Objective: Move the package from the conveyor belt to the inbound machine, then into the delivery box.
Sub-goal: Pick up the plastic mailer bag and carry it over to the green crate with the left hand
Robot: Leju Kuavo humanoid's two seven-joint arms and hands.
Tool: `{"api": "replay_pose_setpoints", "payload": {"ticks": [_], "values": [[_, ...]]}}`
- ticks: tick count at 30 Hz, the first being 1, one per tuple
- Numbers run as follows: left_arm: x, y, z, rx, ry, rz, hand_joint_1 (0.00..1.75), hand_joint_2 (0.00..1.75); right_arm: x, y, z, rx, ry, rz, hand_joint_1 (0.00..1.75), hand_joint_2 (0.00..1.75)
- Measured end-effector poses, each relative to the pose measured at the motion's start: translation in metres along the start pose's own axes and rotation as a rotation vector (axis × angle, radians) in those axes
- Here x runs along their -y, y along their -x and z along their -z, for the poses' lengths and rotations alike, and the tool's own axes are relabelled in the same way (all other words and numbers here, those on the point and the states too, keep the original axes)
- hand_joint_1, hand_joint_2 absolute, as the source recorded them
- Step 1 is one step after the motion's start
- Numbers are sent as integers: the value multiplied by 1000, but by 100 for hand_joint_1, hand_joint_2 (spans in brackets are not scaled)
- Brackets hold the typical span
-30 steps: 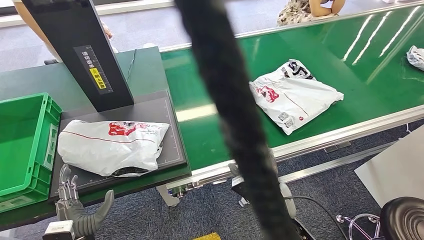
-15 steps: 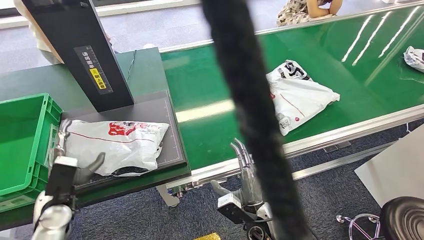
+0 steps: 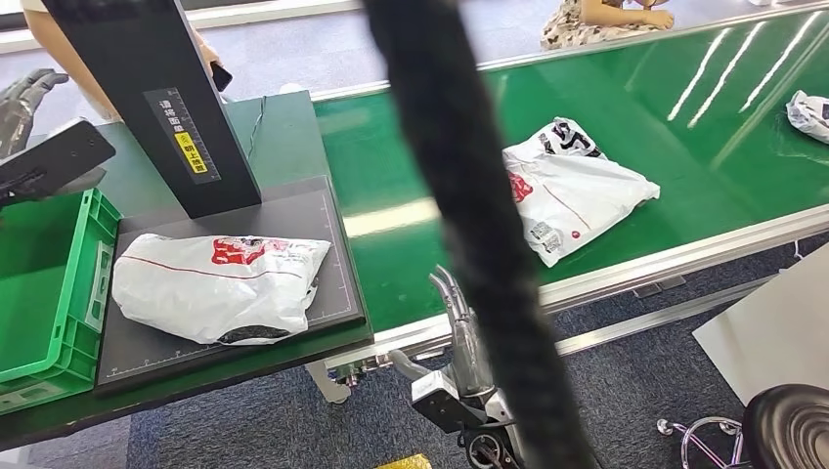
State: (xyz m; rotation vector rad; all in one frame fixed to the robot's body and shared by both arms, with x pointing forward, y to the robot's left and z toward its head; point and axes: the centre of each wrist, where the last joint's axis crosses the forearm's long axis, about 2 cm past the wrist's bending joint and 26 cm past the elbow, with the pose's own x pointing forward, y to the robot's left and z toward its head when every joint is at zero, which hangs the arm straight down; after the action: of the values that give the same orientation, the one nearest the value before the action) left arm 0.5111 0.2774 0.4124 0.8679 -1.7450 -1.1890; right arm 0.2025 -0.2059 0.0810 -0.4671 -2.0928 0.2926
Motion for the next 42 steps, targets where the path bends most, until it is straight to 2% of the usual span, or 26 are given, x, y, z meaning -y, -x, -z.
{"api": "replay_pose_setpoints", "payload": {"ticks": [5,10,17,21,33,42], "values": [[-12,-21,13,19,149,252,0,175,-2,2,8,7,1,31,0,175],[6,-33,18,50,242,313,0,175,-4,3,12,7,7,43,0,175],[61,-24,6,80,507,79,0,175,-6,2,14,0,14,50,0,175],[81,-17,-2,87,623,-66,0,175,-5,5,13,-11,23,47,0,175],[95,-14,-7,72,650,-190,0,175,-3,7,13,-15,34,48,0,175],[130,-9,-23,54,678,-305,0,175,-1,8,13,-19,43,53,0,175]]}}
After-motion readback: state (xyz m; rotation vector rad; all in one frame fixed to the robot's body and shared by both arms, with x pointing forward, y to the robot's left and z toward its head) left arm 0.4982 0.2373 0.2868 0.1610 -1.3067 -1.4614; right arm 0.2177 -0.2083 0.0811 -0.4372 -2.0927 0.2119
